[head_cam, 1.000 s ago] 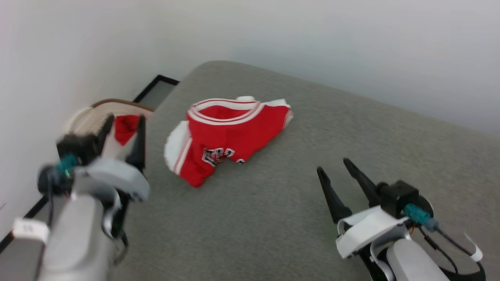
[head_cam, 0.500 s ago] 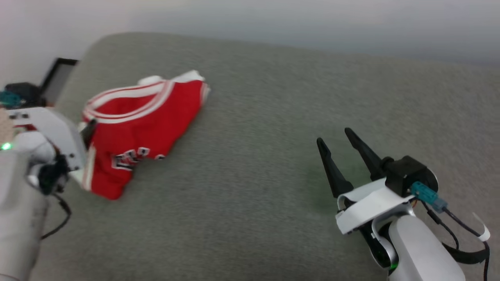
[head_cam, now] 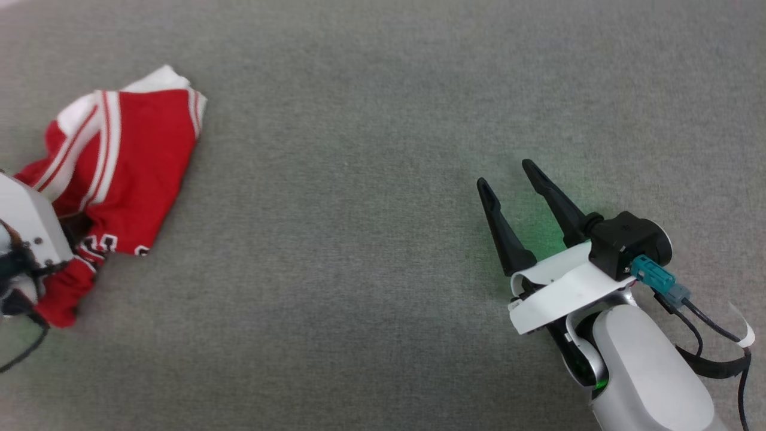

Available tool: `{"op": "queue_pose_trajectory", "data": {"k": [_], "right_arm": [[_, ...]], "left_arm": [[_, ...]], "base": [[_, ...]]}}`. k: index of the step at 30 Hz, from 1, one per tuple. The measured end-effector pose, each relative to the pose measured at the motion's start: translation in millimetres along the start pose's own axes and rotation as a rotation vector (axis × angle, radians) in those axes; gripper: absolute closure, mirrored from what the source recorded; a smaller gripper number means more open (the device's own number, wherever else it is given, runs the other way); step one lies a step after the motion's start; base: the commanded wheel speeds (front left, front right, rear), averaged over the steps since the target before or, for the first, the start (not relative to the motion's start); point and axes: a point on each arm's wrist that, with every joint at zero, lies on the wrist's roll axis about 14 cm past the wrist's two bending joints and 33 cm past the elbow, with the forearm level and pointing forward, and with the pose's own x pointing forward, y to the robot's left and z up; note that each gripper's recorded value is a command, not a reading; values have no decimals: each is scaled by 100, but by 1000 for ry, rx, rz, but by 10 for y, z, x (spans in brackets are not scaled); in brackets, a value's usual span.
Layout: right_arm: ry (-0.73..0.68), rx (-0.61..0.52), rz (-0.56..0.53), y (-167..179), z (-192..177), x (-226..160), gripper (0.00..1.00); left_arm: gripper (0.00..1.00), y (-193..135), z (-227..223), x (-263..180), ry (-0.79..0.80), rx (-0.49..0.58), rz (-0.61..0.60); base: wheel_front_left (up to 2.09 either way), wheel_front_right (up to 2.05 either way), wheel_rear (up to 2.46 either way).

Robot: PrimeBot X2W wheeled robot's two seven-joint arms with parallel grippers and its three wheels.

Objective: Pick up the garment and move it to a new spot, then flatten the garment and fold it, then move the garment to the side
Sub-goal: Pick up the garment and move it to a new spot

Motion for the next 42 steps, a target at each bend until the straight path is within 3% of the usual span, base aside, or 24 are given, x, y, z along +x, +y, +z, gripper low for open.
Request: {"op": "queue_pose_trajectory", "data": {"k": [4,5,7,17,22,25,31,42], "right_arm": [[37,-4,-33,-159,-156,-42,0],[45,-4,-40,-193,-190,-51,0],[59,-3,-51,-238,-248,-63,0],[15,18,-51,-145,-39,-105,0],[-19,34,-60,-76,131,-211,0],[-49,40,-56,-5,258,-258,0],[-114,50,-78,23,513,-392,0],[-188,72,-246,-407,737,-818,0]], "left_arm": [[0,-57,-40,202,39,-6,-15],[46,-68,-38,241,43,-6,-18],[100,-93,-18,297,41,-6,-27],[100,-132,371,52,-208,35,-31],[100,-431,1027,-523,-513,87,-116],[100,-634,1210,-864,-611,127,-179],[100,-1589,1318,-1488,-708,279,-439],[100,-3551,547,-2080,-559,582,-998]], "base": [[0,0,0],[0,0,0],[0,0,0],[0,0,0],[0,0,0],[0,0,0],[0,0,0],[0,0,0]]}}
